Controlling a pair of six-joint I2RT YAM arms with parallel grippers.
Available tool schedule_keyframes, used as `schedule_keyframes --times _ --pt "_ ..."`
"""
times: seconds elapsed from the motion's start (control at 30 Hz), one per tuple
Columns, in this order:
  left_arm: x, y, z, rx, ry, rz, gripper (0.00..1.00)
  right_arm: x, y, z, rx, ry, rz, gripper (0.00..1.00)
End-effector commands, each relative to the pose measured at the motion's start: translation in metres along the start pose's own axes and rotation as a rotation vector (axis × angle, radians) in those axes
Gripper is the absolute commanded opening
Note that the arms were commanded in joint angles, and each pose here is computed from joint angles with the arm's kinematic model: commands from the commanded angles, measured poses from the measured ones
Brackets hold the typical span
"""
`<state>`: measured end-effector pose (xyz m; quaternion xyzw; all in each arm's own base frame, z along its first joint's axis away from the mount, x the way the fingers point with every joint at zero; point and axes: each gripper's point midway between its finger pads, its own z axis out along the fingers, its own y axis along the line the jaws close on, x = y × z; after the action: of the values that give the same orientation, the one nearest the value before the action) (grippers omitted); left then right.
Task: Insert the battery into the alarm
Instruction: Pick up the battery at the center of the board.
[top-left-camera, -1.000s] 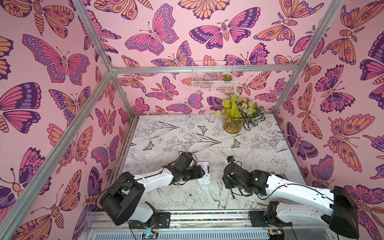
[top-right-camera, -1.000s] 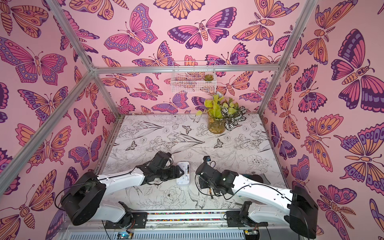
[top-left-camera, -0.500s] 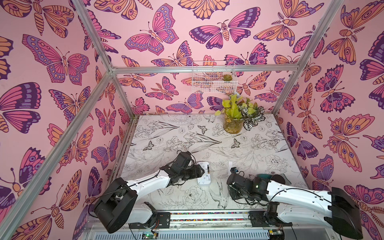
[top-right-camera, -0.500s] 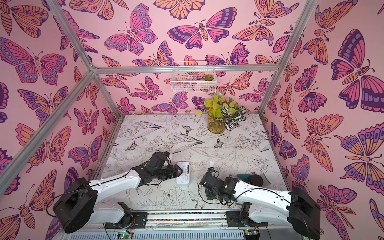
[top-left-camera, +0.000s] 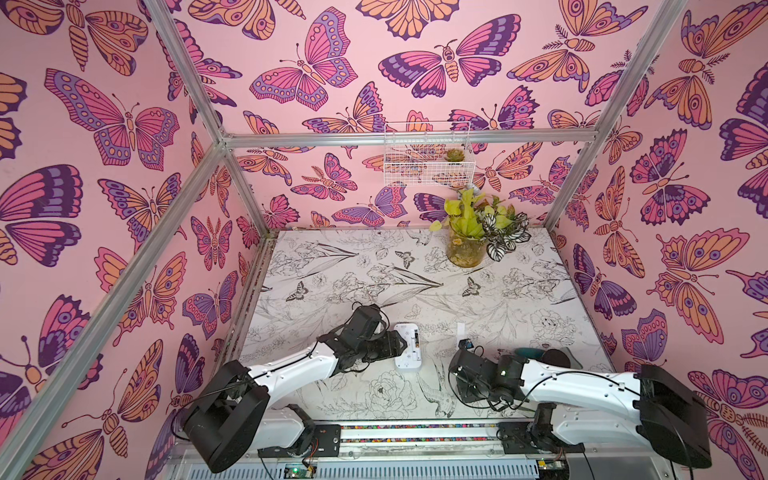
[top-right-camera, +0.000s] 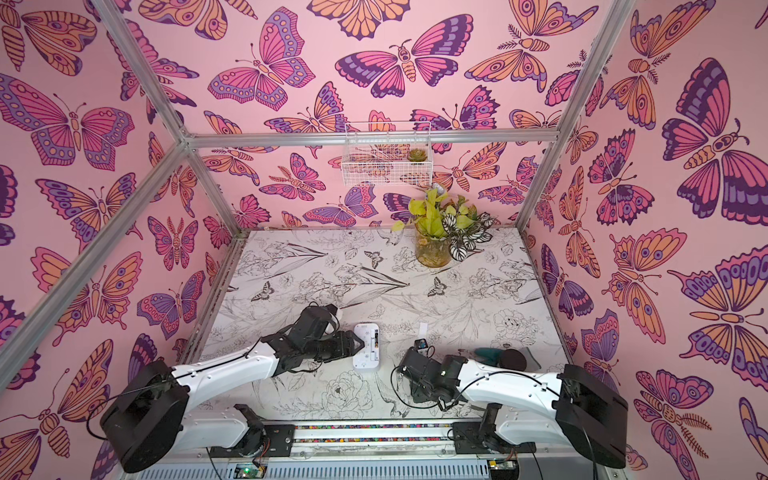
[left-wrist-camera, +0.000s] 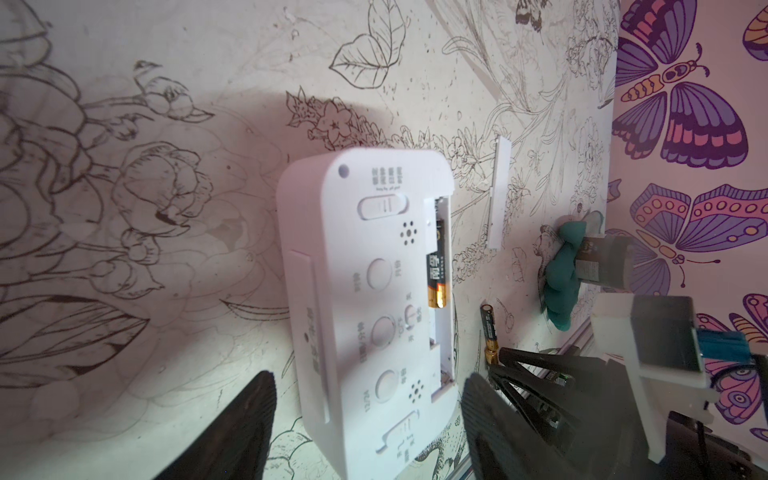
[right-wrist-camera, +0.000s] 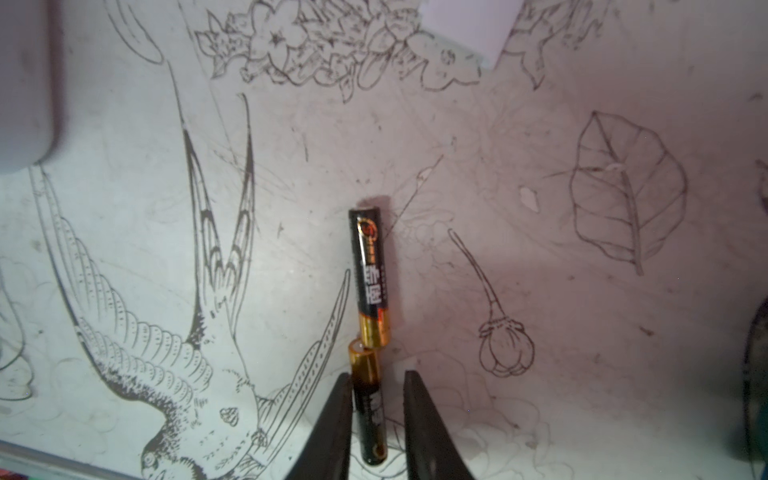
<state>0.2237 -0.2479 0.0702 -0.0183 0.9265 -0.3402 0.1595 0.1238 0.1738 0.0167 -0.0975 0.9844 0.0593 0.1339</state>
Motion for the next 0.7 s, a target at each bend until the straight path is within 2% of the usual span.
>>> schedule_keyframes --times 0.0,0.4,0.67 --pt "0.007 0.008 -0.001 -0.022 0.008 0.0 0.73 0.004 0.003 0.003 -0.008 0.016 -0.016 0.23" --pt "0.011 0.014 0.0 -0.039 0.014 -0.002 0.71 0.009 0.01 0.009 -0.004 0.043 -0.037 0.14" --pt "0.014 0.018 0.001 -0.046 0.019 -0.004 0.71 -0.005 0.029 -0.001 -0.062 -0.004 -0.027 0.12"
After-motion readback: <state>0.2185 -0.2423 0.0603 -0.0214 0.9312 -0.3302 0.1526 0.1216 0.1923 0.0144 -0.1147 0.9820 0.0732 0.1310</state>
